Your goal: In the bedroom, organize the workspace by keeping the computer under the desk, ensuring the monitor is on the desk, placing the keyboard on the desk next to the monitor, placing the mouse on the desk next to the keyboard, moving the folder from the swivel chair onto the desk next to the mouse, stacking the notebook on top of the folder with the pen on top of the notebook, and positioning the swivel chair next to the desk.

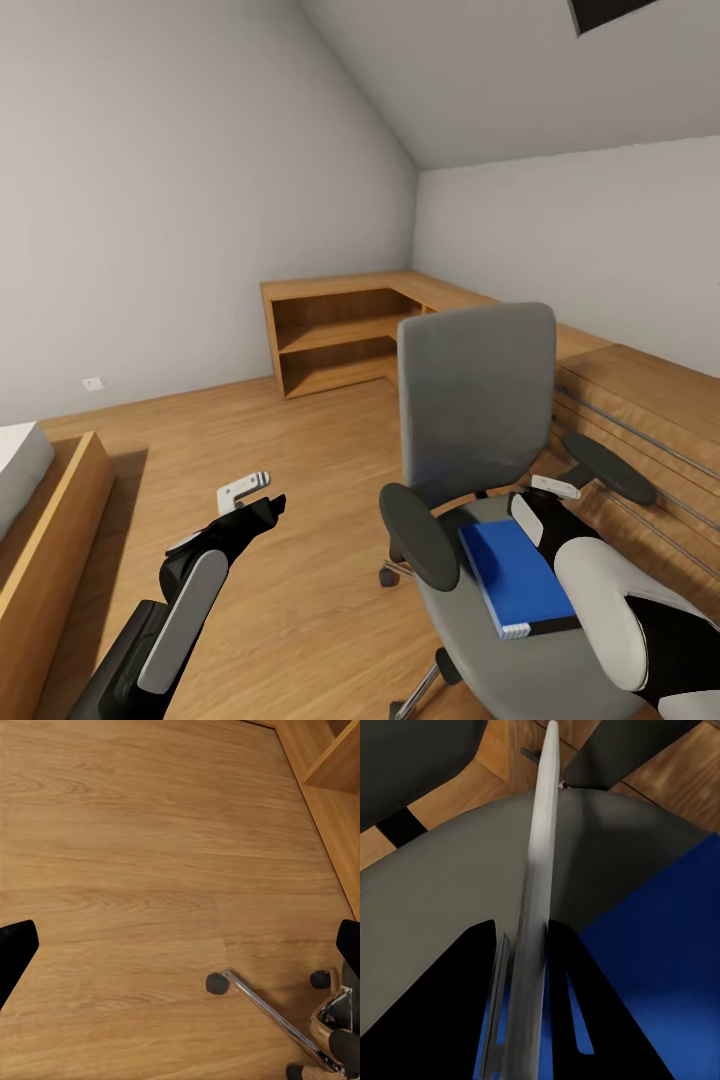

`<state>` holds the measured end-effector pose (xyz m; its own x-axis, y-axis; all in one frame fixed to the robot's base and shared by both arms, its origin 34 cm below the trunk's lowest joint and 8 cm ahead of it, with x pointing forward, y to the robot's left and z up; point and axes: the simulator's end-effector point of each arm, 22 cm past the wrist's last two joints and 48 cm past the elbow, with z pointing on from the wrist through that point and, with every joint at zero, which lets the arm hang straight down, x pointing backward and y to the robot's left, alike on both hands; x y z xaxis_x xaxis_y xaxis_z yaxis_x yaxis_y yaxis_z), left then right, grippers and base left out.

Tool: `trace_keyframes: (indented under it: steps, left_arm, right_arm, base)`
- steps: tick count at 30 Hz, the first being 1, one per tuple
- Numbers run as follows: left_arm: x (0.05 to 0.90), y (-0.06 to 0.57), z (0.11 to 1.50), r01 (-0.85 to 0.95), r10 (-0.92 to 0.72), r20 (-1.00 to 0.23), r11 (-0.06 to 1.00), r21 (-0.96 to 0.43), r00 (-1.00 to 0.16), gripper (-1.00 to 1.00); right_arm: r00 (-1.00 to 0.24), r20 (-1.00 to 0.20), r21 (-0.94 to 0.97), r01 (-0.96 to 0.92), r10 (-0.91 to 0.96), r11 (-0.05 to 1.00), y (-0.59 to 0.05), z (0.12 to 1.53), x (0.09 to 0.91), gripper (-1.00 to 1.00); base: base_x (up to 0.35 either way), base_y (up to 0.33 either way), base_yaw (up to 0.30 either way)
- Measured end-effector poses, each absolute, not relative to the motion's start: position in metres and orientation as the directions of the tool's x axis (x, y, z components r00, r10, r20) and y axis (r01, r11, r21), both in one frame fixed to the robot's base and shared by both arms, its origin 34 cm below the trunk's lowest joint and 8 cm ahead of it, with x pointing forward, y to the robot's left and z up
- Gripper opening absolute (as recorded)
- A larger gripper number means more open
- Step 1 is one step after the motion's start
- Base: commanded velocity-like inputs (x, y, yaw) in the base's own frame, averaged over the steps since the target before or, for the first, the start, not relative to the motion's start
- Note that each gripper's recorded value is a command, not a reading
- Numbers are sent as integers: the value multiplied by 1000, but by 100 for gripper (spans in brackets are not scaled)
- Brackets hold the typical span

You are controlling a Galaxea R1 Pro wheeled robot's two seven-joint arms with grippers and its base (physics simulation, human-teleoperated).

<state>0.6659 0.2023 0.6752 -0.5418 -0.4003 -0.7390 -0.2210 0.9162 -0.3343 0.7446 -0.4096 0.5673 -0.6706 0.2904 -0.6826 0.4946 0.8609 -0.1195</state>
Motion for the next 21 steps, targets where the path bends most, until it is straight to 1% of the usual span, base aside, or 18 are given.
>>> trace_keyframes:
  steps: [8, 21]
  left_arm:
    - [666, 202, 675, -221, -401, -739, 916, -335, -542, 100]
    - [666, 202, 675, -221, -401, -738, 916, -336, -542, 100]
  right_arm:
    - [-671, -682, -120, 495, 290, 861, -410, 567, 745, -100]
    - [-671, -683, -120, 495, 290, 861, -410, 567, 745, -100]
  base:
    - [-172, 0, 0]
    - [-21, 0, 0]
